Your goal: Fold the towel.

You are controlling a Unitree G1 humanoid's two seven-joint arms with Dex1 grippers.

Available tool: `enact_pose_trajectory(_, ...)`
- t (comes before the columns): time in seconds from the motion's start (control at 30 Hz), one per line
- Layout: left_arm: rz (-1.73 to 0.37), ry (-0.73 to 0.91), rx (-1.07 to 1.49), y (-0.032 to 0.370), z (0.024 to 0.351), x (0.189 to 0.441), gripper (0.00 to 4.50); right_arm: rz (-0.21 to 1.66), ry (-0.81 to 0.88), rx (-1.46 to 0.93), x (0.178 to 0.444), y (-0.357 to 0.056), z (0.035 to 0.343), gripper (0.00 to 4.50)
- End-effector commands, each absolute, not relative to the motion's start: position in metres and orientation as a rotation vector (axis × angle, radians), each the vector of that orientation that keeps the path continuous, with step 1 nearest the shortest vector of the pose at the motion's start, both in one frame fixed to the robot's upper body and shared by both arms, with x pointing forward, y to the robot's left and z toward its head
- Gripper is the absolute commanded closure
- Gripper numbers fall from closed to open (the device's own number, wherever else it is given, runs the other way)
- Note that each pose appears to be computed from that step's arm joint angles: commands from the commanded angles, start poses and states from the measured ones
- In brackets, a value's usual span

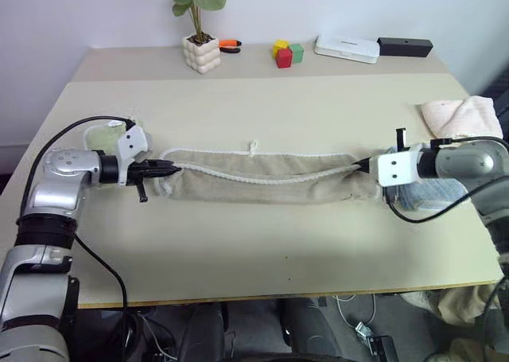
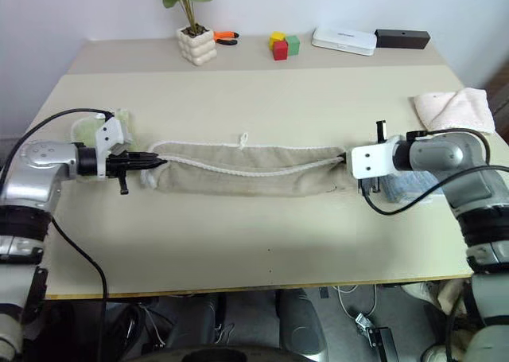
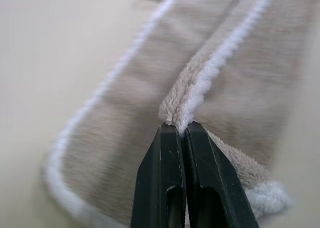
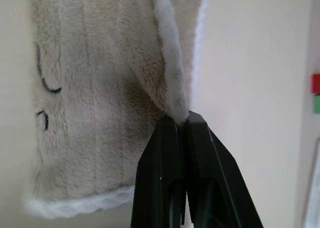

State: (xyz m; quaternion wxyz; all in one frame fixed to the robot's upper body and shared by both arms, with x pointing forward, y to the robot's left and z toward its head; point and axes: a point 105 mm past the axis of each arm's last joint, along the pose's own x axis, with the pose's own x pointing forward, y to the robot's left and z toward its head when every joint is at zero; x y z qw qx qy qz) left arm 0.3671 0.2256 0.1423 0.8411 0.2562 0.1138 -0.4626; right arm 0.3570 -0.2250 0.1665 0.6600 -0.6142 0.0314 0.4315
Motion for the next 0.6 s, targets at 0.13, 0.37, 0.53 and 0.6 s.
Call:
enact_pose_trajectory(0.13, -0.912, 0.198, 0.583, 0.229, 0.144, 0.385, 4.5, 0.89, 0.006, -1.444, 0.377, -0.228, 0.18, 4.47)
enact_pose_trajectory(0.37, -0.864, 0.153, 0.572, 0.229, 0.144, 0.395, 4.5, 0.859, 0.033, -1.449, 0.385, -0.235, 0.169, 4.47)
enact_pose_trajectory(0.53, -0.842, 0.176, 0.563, 0.228, 0.135, 0.399, 4.5, 0.871, 0.036, -1.428, 0.387, -0.23, 0.157, 4.47)
enact_pose_trajectory(0.6, -0.827, 0.177, 0.557, 0.229, 0.133, 0.401, 4.5, 0.868, 0.048, -1.435, 0.387, -0.232, 0.153, 4.47)
